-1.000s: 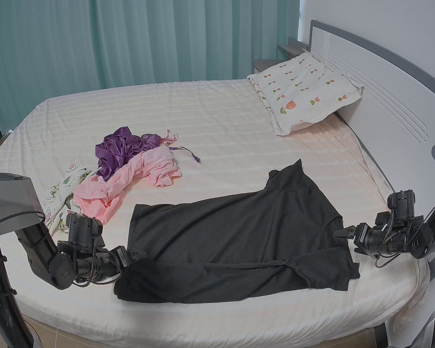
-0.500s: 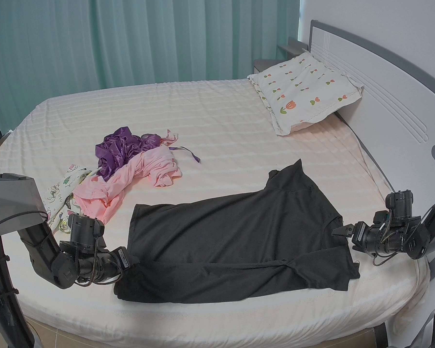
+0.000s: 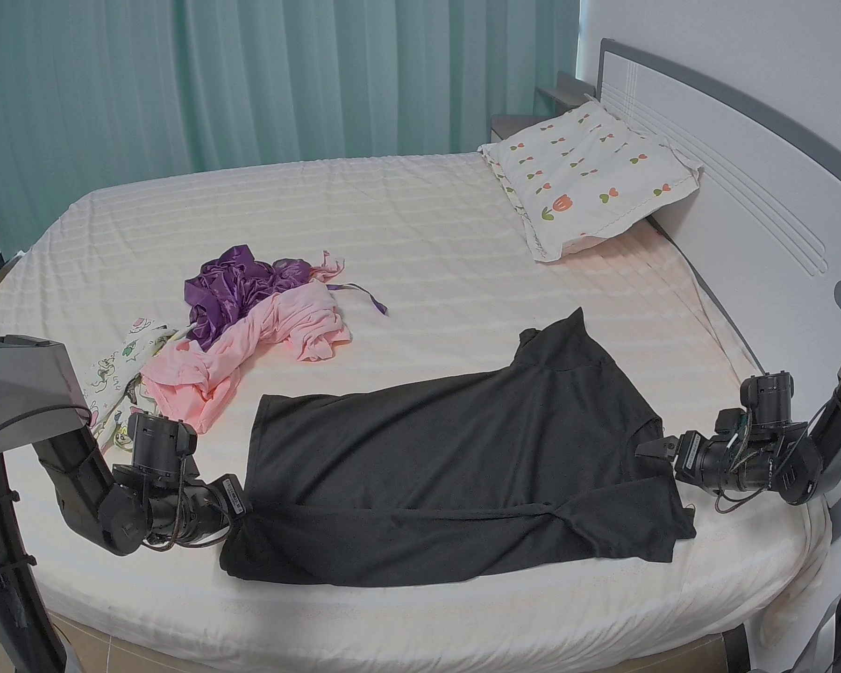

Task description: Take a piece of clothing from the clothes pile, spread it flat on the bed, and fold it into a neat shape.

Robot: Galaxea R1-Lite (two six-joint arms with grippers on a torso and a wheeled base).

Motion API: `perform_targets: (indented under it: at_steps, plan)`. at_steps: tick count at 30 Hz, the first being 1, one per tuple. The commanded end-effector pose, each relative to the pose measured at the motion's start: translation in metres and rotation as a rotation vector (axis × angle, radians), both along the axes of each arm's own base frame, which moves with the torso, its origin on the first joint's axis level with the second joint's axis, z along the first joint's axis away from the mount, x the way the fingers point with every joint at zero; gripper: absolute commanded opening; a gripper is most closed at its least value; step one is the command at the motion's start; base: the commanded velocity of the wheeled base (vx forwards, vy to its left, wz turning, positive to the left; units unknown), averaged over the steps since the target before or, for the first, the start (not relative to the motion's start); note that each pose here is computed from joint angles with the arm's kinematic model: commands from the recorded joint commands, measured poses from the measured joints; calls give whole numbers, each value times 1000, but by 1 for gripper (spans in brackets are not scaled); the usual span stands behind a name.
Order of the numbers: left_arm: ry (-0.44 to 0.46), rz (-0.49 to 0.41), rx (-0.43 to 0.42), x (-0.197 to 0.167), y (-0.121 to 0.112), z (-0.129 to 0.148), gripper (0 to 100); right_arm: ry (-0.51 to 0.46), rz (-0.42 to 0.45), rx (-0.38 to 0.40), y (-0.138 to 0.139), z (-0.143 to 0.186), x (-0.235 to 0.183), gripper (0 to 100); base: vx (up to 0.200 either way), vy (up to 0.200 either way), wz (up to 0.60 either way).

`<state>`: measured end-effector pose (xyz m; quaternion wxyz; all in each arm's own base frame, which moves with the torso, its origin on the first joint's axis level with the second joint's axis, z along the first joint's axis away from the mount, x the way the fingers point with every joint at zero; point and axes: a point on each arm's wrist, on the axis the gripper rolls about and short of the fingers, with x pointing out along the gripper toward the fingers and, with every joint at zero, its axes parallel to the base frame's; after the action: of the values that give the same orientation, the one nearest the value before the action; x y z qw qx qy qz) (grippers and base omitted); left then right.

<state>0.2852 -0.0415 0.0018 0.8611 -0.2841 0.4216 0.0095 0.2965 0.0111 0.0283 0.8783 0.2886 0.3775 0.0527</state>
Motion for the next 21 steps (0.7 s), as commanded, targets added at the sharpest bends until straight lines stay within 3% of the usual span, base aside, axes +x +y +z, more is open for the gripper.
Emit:
perform_targets:
  at_steps: [1, 7, 21]
  plan:
    - [1, 2, -1, 0, 1, -1, 0, 11, 76, -31, -3, -11, -1, 100, 0, 0, 0]
    - [5, 4, -2, 0, 1, -1, 0, 1, 159, -3, -7, -14, -4, 100, 0, 0, 0]
    - [8, 5, -3, -1, 1, -2, 0, -105, 163, 15, -17, -31, 8, 100, 0, 0, 0]
